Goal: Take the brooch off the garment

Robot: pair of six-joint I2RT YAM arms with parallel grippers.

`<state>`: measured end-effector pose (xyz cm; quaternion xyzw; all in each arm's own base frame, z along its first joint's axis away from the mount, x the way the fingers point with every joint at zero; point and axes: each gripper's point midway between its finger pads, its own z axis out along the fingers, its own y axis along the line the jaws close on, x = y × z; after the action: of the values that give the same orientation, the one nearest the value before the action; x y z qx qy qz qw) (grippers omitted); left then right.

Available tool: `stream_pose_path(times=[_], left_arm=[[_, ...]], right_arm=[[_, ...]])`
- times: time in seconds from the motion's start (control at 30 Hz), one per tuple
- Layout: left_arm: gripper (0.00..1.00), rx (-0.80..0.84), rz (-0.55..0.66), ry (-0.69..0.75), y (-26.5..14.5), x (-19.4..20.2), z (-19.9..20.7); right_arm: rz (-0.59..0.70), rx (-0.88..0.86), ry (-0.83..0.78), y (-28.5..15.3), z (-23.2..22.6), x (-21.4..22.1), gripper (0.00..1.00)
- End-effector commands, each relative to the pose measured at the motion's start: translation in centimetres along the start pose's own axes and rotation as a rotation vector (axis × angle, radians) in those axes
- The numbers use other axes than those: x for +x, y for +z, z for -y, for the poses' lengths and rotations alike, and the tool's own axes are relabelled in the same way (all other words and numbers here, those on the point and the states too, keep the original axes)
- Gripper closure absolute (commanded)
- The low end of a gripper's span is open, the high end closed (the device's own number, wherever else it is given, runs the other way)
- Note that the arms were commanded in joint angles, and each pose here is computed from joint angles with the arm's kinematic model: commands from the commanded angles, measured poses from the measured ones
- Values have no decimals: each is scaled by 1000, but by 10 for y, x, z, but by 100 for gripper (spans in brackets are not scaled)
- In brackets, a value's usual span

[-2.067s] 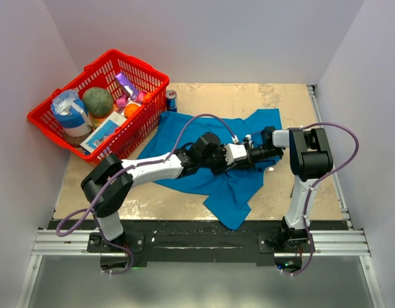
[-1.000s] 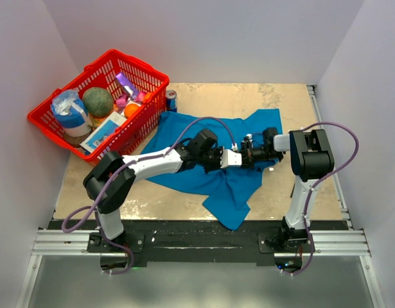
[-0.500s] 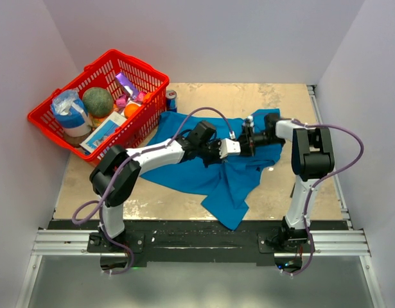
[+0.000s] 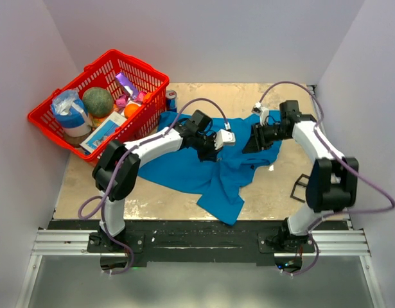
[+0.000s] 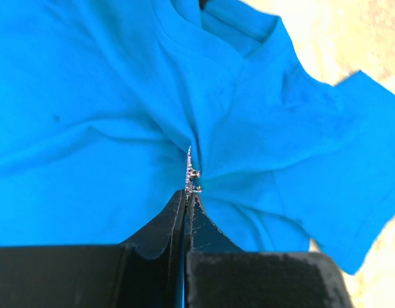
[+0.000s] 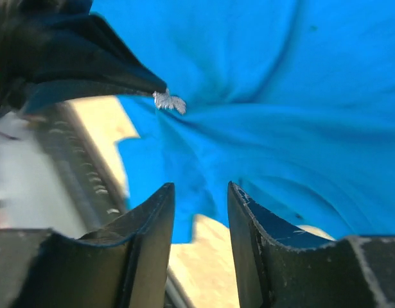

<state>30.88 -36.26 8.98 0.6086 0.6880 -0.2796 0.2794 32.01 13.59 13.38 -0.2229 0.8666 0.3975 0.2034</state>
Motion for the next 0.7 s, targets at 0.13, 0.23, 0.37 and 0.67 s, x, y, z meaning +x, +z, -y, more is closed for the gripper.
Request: stream_pose_path(times=[0.13, 0.23, 0.37, 0.67], left_arm=[[100, 3, -28, -147, -7, -8, -5], [100, -7, -39, -231, -4, -9, -7], [100, 0, -45, -343, -1, -13, -7], [100, -44, -29, -521, -4, -9, -24]], right_arm=[[264, 359, -727, -32, -29, -44, 53], [254, 378, -910, -21, -54, -24, 50], [246, 361, -970, -6, -61, 2, 39], [209, 363, -1022, 27, -68, 10, 30]])
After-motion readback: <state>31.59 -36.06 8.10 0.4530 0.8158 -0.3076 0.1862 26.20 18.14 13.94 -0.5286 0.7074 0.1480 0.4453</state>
